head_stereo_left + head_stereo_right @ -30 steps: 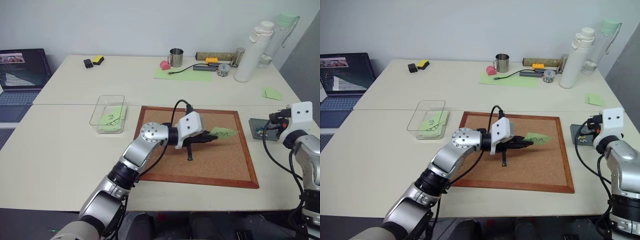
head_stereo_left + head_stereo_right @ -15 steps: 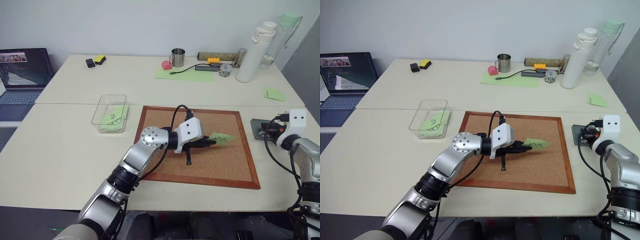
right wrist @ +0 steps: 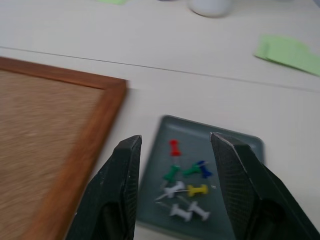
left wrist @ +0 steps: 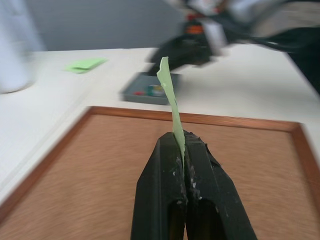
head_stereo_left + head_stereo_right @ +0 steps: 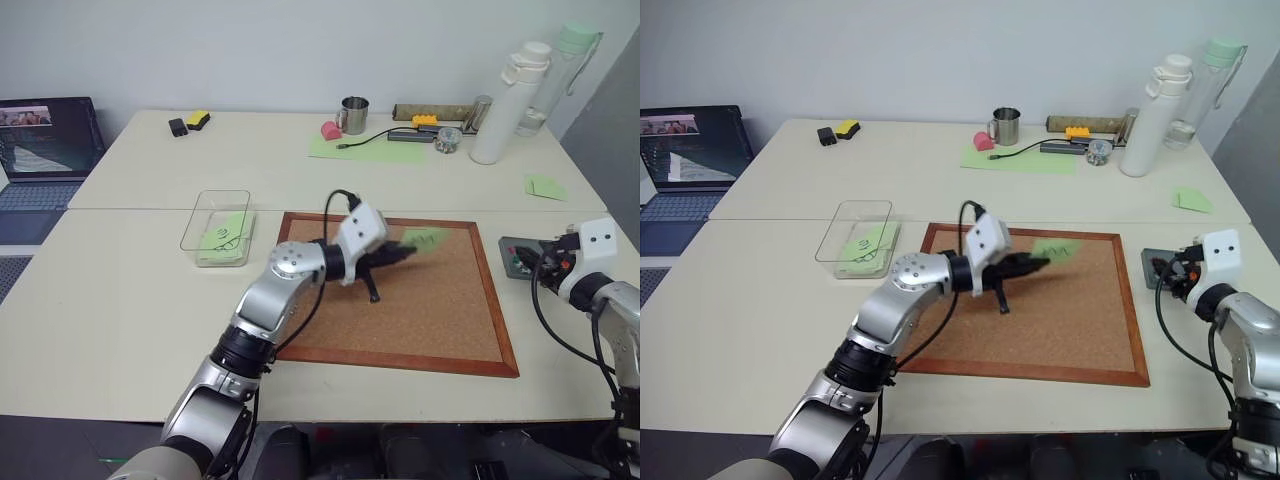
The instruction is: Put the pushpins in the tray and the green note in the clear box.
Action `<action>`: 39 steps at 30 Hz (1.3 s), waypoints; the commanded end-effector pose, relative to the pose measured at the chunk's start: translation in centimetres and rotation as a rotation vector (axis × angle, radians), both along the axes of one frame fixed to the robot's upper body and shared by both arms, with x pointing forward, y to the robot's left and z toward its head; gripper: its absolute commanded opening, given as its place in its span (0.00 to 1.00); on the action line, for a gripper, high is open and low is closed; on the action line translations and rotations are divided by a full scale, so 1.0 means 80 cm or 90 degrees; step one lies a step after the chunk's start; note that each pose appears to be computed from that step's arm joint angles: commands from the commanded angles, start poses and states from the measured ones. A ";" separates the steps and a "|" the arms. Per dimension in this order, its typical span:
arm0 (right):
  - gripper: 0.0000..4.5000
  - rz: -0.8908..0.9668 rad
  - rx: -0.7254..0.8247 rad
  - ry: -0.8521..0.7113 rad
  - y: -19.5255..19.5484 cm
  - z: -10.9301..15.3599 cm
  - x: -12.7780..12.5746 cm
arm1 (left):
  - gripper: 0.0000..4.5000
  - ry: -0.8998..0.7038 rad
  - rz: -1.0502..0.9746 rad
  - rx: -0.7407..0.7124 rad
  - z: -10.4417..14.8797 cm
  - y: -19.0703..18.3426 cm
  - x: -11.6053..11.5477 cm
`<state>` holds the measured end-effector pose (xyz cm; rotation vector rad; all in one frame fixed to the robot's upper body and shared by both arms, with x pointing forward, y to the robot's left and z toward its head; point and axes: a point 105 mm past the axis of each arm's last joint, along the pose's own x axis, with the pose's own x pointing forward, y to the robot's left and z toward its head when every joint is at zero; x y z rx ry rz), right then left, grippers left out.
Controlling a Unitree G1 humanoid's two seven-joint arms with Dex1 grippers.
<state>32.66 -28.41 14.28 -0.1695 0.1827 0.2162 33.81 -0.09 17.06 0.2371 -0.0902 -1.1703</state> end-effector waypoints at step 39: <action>0.51 0.371 0.043 -0.051 0.170 0.091 -0.065 | 0.80 -0.052 0.348 0.017 0.034 0.153 0.058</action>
